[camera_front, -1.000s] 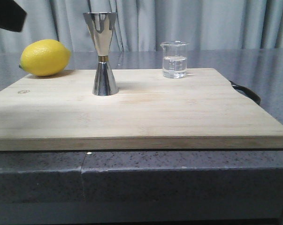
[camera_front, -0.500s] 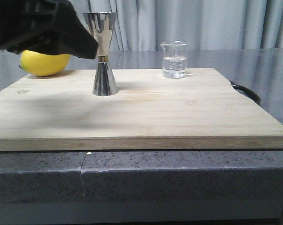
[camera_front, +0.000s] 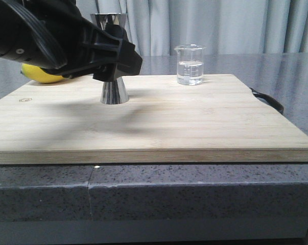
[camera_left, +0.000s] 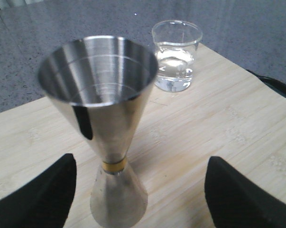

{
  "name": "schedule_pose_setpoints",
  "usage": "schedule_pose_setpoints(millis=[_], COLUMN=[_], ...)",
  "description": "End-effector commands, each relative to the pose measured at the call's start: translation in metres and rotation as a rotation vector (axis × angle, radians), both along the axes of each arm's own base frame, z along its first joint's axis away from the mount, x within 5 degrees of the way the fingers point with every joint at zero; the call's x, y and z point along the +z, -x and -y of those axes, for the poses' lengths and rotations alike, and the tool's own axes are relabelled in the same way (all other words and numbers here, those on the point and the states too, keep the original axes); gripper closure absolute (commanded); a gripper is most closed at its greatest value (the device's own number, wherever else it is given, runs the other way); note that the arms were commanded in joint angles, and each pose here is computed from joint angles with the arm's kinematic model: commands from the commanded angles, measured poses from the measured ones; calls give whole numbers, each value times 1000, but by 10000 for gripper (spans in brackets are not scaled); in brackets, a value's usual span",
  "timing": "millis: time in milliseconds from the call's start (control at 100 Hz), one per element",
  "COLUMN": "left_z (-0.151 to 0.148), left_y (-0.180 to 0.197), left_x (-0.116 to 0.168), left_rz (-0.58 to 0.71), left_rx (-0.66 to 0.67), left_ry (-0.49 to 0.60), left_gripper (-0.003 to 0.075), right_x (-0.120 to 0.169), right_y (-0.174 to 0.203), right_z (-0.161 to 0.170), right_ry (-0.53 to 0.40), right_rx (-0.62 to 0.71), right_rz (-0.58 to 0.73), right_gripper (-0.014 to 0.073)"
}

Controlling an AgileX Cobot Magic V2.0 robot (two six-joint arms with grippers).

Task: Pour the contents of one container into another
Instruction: 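Reach the left gripper to the steel jigger and grasp its waist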

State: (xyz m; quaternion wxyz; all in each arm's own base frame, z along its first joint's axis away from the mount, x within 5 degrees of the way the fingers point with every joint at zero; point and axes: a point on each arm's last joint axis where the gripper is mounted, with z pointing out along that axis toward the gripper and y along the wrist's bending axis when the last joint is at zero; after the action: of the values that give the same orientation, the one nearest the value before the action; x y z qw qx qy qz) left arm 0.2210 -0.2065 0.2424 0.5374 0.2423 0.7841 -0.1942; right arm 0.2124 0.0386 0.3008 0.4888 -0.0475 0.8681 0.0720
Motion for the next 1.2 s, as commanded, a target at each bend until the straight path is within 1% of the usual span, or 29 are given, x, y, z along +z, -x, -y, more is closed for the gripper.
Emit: schedule_pose_setpoints(millis=[0, 130, 340, 440, 490, 620, 840, 910, 980, 1080, 1190], left_z=[3, 5, 6, 8, 9, 10, 10, 10, 10, 9, 8], left_y=[-6, -10, -15, -17, -17, -18, -19, -19, -19, -19, -17], left_x=[22, 17, 13, 8, 5, 2, 3, 3, 3, 4, 10], left_rz=[110, 118, 152, 144, 139, 119, 133, 133, 132, 133, 145], left_rx=[44, 65, 90, 95, 93, 99, 104, 104, 106, 106, 106], left_ry=[106, 123, 138, 134, 129, 140, 148, 148, 150, 151, 165], left_gripper=[211, 228, 228, 230, 246, 316, 458, 517, 594, 740, 739], right_x=[21, 21, 22, 22, 22, 22, 23, 23, 23, 23, 26], right_y=[-4, -5, -5, -5, -5, -5, -5, -5, -5, -6, -7], right_z=[-1, -1, -1, -1, -1, -1, -1, -1, -1, -1, -3], right_ry=[-14, -15, -16, -16, -17, -17, -17, -17, -17, -19, -26], right_rx=[-2, -2, -3, -3, -3, -3, -4, -4, -4, -5, 4], right_rz=[128, 132, 140, 142, 144, 144, 147, 147, 147, 158, 198], right_gripper=[224, 224, 224, 224, 224, 224, 224, 224, 224, 224, 224])
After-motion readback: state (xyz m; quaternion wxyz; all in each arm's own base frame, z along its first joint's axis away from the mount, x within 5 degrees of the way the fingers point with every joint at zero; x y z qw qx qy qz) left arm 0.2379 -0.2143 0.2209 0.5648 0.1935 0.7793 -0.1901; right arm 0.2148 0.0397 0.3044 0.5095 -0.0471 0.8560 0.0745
